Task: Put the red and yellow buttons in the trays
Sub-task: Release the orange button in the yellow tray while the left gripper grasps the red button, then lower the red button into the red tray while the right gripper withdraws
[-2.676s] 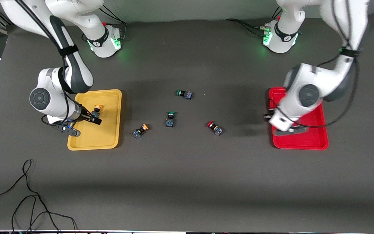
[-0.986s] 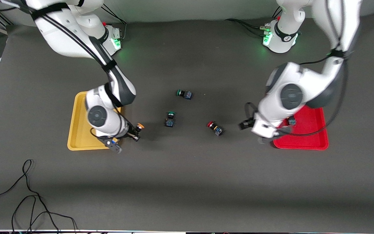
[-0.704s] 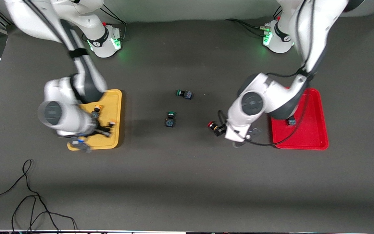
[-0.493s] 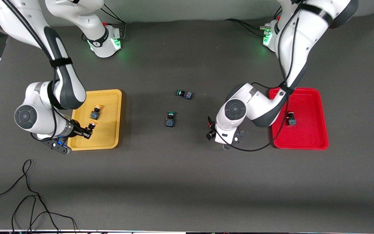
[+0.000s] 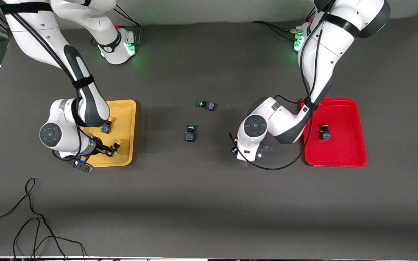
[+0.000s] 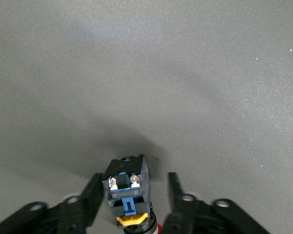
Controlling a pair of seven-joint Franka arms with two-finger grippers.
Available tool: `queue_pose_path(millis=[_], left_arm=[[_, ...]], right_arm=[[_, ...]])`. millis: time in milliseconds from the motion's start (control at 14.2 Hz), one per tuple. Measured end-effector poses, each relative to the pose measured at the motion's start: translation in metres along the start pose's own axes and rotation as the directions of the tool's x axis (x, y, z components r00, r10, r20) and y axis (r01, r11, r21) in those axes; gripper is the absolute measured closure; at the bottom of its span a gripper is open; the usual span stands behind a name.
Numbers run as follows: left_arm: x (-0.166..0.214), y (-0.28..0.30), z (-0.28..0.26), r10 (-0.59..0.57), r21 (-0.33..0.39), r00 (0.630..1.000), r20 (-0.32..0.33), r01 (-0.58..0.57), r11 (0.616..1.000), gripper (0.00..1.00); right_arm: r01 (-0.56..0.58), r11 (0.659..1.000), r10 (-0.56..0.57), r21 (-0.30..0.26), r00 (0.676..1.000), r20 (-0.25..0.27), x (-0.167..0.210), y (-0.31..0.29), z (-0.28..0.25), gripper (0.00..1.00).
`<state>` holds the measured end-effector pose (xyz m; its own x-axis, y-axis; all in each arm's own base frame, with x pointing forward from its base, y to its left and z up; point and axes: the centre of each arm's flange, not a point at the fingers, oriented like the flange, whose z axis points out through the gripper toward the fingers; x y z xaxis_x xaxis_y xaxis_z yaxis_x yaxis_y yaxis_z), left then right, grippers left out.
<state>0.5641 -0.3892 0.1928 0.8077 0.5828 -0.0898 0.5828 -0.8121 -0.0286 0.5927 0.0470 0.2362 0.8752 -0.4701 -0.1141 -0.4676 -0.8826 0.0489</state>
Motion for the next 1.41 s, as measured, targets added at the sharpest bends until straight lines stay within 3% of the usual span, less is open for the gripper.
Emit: queue_pose_path(millis=[141, 282, 352, 563, 775, 1056, 1268, 1408], left_arm=[[0.003, 0.0, -0.002, -0.005, 0.0, 1.0, -0.004, 0.005, 1.0, 0.67], [0.011, 0.002, -0.018, 0.009, 0.026, 1.0, -0.011, -0.009, 1.0, 0.67], [0.017, 0.001, -0.036, 0.032, 0.045, 0.999, -0.01, -0.032, 0.999, 0.67], [0.052, -0.028, -0.118, 0.149, 0.066, 0.987, 0.06, -0.153, 0.986, 0.67], [0.101, -0.098, -0.17, 0.315, 0.092, 0.943, 0.106, -0.325, 0.941, 0.67], [0.168, -0.239, -0.146, 0.509, 0.091, 0.844, 0.17, -0.528, 0.844, 0.67], [0.217, -0.332, -0.106, 0.584, 0.053, 0.801, 0.129, -0.594, 0.803, 0.67], [0.229, -0.368, -0.075, 0.612, 0.061, 0.785, 0.098, -0.618, 0.783, 0.67]], right_arm=[[-0.002, 1.0, 0.002, 0.015, 1.0, -0.004, 0.0, 0.001, -0.029, 0.23], [0.0, 0.999, 0.0, 0.038, 1.0, 0.0, -0.003, 0.003, -0.086, 0.03], [0.006, 0.998, -0.006, 0.059, 1.0, -0.011, -0.009, 0.006, -0.123, 0.0], [0.096, 0.988, -0.088, 0.119, 0.994, -0.065, -0.04, 0.024, -0.219, 0.0], [0.194, 0.97, -0.181, 0.144, 0.978, -0.1, -0.062, 0.056, -0.276, 0.0], [0.284, 0.957, -0.267, 0.063, 0.944, -0.194, -0.088, 0.063, -0.322, 0.0], [0.327, 0.944, -0.312, 0.043, 0.927, -0.207, -0.103, 0.052, -0.353, 0.0], [0.364, 0.931, -0.349, 0.033, 0.913, -0.211, -0.1, 0.051, -0.361, 0.0]])
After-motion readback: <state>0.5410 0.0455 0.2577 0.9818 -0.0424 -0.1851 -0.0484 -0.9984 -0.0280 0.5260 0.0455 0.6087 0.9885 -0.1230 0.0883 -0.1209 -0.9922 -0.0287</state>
